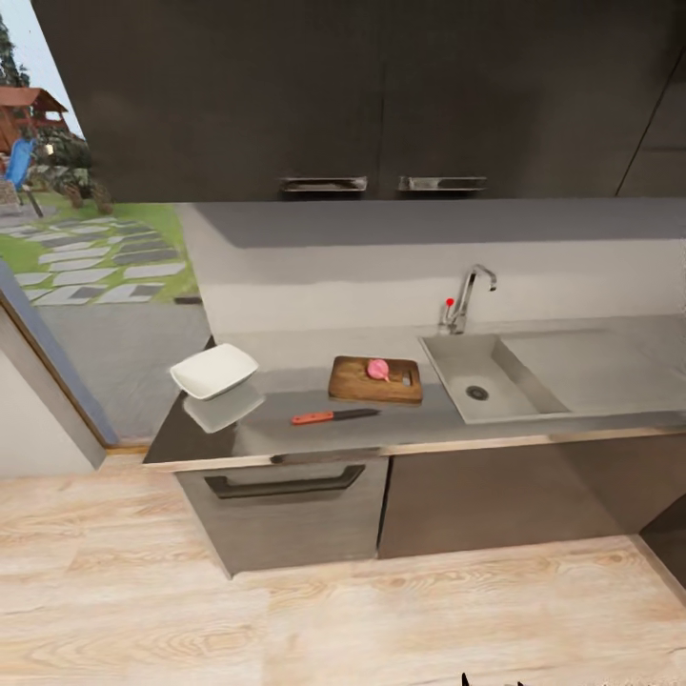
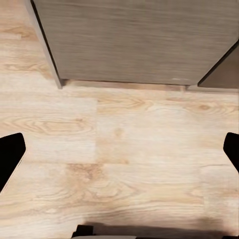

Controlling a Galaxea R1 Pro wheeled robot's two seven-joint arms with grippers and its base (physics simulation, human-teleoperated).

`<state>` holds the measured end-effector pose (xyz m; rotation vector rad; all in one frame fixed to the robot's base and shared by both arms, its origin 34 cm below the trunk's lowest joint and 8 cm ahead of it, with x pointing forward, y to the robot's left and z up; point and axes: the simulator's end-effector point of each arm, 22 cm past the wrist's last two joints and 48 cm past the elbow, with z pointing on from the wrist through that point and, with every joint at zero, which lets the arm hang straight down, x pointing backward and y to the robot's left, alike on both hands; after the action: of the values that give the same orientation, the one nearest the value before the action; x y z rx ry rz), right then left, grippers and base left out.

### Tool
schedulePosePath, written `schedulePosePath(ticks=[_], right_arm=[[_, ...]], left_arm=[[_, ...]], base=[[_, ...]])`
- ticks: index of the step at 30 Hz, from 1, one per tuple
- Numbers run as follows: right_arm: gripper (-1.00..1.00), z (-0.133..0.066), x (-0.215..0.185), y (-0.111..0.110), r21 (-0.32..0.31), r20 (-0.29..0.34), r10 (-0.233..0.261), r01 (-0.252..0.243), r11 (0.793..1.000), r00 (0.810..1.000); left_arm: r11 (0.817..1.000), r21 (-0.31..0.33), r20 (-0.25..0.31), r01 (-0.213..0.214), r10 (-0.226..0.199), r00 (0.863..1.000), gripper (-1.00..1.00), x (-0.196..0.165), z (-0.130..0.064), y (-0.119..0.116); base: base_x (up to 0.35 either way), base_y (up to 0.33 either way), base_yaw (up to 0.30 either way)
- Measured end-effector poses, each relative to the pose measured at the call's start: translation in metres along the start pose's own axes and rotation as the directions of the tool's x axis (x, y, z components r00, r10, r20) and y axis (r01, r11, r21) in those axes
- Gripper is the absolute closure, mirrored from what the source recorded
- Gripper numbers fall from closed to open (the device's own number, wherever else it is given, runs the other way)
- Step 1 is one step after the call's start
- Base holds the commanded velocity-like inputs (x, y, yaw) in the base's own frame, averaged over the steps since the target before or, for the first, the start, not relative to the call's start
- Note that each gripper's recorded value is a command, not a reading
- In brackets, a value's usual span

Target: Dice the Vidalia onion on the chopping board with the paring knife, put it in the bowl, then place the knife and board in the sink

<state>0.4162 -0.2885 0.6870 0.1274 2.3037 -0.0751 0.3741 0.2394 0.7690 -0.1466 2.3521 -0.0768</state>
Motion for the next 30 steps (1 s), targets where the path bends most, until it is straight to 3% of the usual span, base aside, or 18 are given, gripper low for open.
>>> schedulePosePath(ticks=[23,30], right_arm=[[-1.00,0.001,-0.016,0.001,-0.002,0.037,0.004,-0.004,1.000,0.999],[-1.00,0.001,-0.021,0.001,-0.003,0.049,0.005,-0.005,1.000,0.999]], left_arm=[[1.000,0.004,0.023,-0.002,0.002,1.000,-1.00,-0.006,-0.001,-0.001],[1.000,0.005,0.034,-0.003,0.002,0.999,-1.00,-0.010,-0.001,-0.001]], base=[[0.000,0.312,-0.114],[0.000,0.087,-0.115]])
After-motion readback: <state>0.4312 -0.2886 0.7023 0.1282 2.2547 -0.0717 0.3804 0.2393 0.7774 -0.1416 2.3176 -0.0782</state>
